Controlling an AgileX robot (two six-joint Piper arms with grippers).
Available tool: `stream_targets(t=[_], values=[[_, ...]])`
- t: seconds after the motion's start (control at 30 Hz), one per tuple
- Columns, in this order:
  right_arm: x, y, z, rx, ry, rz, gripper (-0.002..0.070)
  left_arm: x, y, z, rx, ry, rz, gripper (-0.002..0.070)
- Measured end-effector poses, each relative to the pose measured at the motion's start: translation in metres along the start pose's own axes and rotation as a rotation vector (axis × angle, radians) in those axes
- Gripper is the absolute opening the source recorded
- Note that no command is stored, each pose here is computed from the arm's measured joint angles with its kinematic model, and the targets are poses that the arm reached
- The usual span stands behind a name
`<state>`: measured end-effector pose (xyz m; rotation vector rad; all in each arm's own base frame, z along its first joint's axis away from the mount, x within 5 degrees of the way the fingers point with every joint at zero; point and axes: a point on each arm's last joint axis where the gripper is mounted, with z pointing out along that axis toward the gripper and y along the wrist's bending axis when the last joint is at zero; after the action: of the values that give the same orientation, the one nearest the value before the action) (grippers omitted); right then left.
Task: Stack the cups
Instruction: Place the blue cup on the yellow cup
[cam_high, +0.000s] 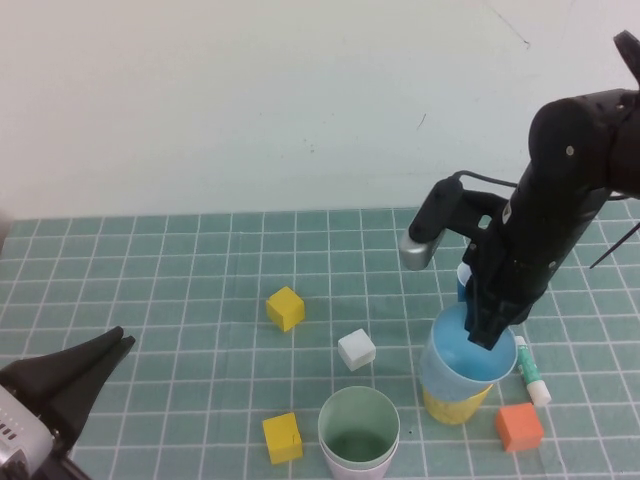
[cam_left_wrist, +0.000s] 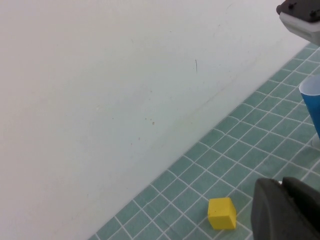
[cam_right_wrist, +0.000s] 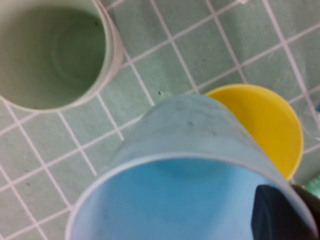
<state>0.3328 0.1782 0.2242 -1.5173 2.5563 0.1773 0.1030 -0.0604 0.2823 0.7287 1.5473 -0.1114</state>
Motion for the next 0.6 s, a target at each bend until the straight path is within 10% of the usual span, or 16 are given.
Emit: stream_targets(t=[0.6], values=[[0.001,-0.013,0.021,0.074,0.053,0.052,0.0017,0.0,0.0,0.0,-0.002,0.0,-0.002,-0.0001]])
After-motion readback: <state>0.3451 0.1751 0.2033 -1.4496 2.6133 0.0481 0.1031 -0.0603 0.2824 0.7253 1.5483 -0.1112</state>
